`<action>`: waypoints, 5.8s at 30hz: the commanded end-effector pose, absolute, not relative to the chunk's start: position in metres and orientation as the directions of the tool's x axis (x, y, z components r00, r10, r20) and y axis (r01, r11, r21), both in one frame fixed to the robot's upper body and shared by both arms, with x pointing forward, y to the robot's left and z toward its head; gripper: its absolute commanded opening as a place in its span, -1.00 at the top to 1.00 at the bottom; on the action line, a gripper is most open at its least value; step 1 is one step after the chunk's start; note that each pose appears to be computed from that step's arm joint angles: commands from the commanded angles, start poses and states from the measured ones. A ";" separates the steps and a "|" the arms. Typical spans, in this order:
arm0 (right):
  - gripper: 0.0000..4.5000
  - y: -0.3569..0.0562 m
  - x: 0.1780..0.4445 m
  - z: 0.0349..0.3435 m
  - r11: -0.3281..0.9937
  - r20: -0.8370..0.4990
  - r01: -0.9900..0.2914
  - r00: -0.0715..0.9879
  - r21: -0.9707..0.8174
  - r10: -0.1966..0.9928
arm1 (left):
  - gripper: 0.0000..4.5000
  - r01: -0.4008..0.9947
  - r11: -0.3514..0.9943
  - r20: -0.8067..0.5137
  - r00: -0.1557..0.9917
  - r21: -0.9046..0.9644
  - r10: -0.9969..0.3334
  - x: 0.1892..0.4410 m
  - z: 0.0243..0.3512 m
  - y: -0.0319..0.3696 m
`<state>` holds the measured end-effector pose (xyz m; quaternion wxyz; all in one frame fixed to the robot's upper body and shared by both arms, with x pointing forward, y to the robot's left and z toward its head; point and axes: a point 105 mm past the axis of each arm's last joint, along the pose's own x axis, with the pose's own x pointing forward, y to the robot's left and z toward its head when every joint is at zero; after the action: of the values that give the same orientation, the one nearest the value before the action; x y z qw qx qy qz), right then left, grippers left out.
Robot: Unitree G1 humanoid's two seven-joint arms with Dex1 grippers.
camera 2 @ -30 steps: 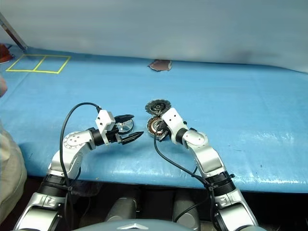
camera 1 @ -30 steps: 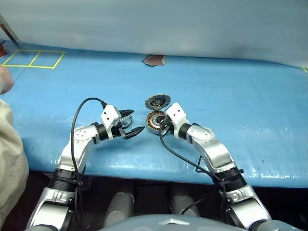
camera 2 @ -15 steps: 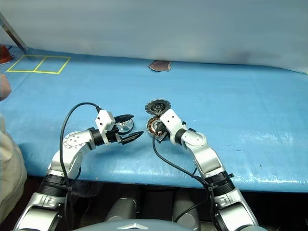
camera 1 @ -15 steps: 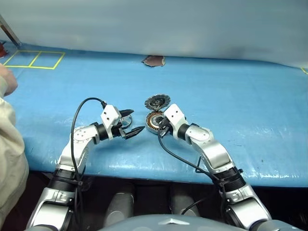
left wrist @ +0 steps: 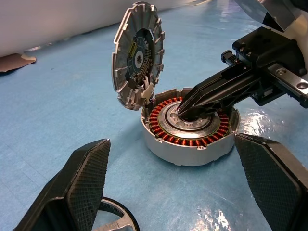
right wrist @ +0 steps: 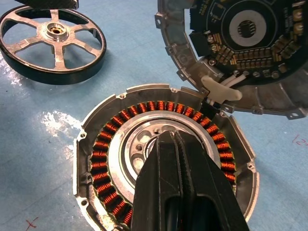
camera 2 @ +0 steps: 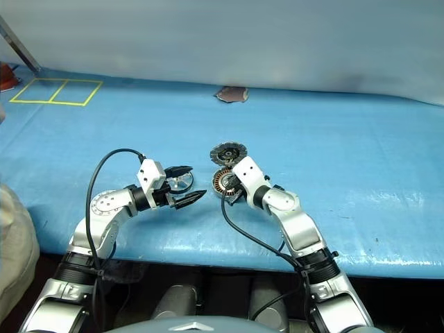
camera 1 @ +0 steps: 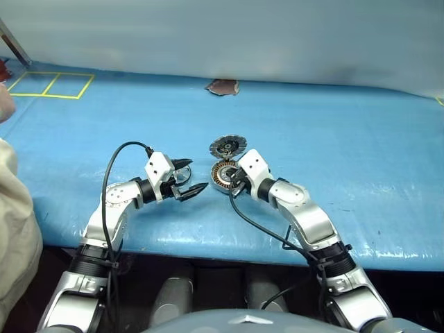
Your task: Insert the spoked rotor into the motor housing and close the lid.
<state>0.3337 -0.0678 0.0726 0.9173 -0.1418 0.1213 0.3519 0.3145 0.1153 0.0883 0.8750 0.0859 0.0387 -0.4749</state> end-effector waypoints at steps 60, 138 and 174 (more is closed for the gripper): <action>1.00 -0.046 0.285 0.100 0.611 -0.119 -0.778 0.627 -0.147 0.770 | -0.83 0.742 0.649 -0.287 0.667 0.169 -0.687 0.329 0.099 0.166; 1.00 -0.086 0.285 0.083 0.699 -0.127 -0.708 0.707 -0.106 0.696 | 0.41 0.905 0.415 -0.385 0.419 0.098 -0.822 0.317 0.113 0.140; 1.00 -0.092 0.278 0.073 0.699 -0.143 -0.710 0.703 -0.089 0.696 | 0.41 0.972 0.192 -0.368 0.228 0.134 -0.901 0.346 0.128 0.070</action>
<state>0.2789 -0.0913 0.0658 0.9193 -0.0702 0.0659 0.3815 0.3452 0.0764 0.1197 0.7738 0.1558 0.1210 -0.6020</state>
